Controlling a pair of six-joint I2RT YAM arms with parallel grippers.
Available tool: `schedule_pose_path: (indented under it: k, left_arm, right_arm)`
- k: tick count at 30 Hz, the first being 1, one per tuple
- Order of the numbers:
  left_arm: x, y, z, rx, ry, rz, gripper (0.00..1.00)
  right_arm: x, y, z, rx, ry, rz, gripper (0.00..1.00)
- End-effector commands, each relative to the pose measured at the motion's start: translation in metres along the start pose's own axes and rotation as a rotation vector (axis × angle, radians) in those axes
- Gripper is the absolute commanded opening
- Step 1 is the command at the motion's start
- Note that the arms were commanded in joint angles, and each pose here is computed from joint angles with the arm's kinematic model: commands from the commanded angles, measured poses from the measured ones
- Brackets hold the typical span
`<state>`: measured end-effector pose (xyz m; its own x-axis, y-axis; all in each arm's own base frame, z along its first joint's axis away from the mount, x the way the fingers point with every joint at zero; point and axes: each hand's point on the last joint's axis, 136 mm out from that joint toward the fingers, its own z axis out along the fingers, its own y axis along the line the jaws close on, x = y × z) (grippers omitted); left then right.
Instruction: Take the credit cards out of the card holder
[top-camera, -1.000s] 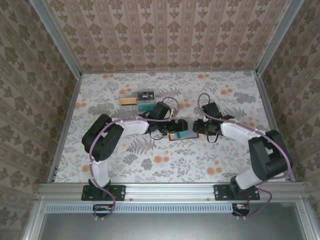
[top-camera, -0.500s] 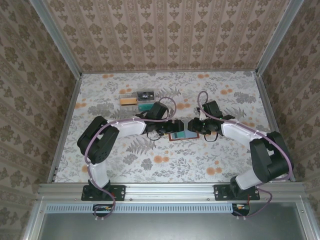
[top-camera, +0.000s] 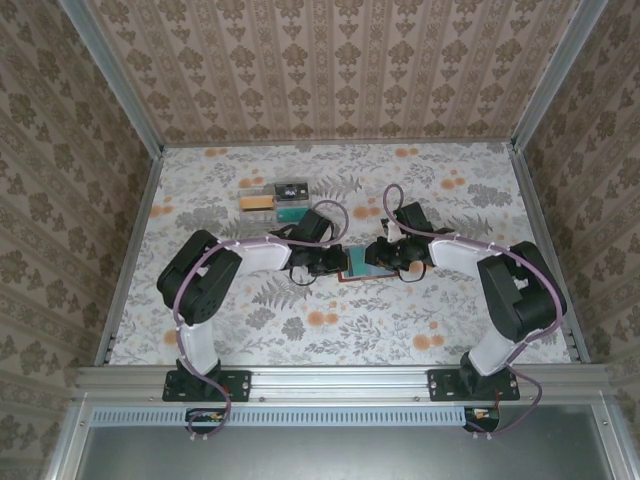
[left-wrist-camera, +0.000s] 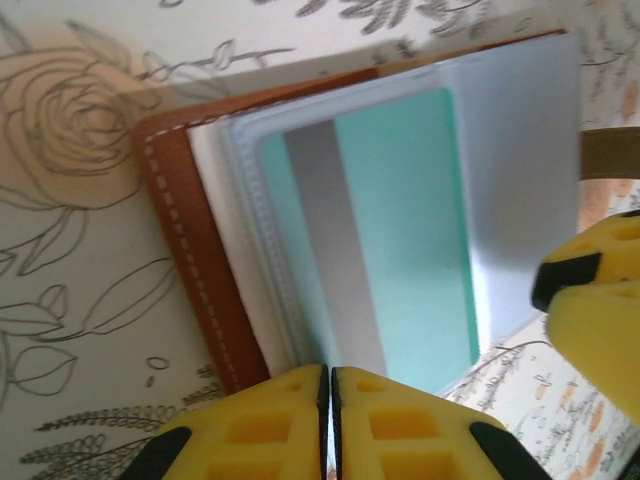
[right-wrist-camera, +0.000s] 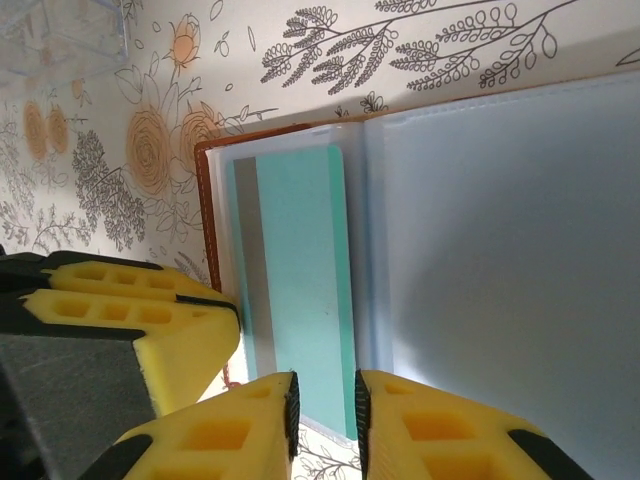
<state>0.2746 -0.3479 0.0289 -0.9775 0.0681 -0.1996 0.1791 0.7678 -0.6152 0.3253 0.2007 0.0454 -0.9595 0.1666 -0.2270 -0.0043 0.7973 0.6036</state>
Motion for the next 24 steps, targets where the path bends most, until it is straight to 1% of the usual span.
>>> schedule_pose_path:
  k: [1,11,24]
  left_arm:
    - [0.005,0.015,0.006,-0.051,0.026,-0.013,0.11]
    - [0.011,0.021,0.011,-0.059,0.046,-0.027,0.09]
    - [0.011,0.017,0.012,-0.048,0.050,-0.025,0.09]
  right_arm:
    - [-0.006,0.007,0.005,-0.025,0.005,-0.002,0.25]
    - [-0.003,0.007,0.016,-0.044,0.033,0.010,0.24]
    - [0.000,0.003,0.024,-0.039,0.055,0.021,0.13]
